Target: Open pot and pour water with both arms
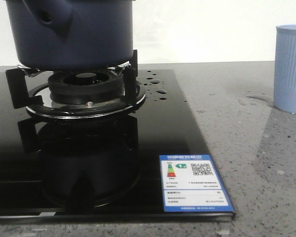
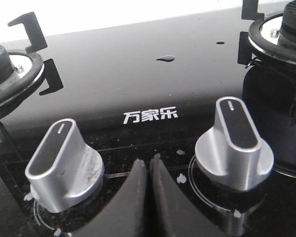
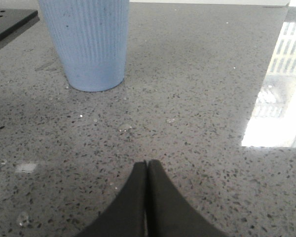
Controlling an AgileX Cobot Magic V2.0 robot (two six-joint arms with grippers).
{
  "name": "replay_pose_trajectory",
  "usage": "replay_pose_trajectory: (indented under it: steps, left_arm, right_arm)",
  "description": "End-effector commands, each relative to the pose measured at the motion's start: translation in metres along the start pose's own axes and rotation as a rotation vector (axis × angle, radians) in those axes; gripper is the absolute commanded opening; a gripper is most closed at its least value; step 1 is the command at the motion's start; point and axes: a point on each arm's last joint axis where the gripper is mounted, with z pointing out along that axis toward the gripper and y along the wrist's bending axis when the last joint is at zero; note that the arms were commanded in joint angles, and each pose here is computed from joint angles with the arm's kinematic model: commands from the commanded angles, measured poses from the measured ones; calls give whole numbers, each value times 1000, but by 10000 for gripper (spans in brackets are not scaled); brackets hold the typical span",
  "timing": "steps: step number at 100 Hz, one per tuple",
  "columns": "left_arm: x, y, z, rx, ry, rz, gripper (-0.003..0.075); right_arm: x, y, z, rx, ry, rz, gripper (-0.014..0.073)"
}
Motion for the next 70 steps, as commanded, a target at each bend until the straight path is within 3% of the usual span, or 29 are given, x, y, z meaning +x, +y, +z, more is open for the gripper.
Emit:
replay_pose_trajectory:
  steps: [1,70]
  left_arm:
    - [8,-1,2,-1,-25,-18,-19]
    - [8,-1,2,-1,-25,-18,-20]
  right_arm:
    - [-1,0,-1,6,-36,-17,-74]
    - [-1,-1,-1,10,-35,-30,-74]
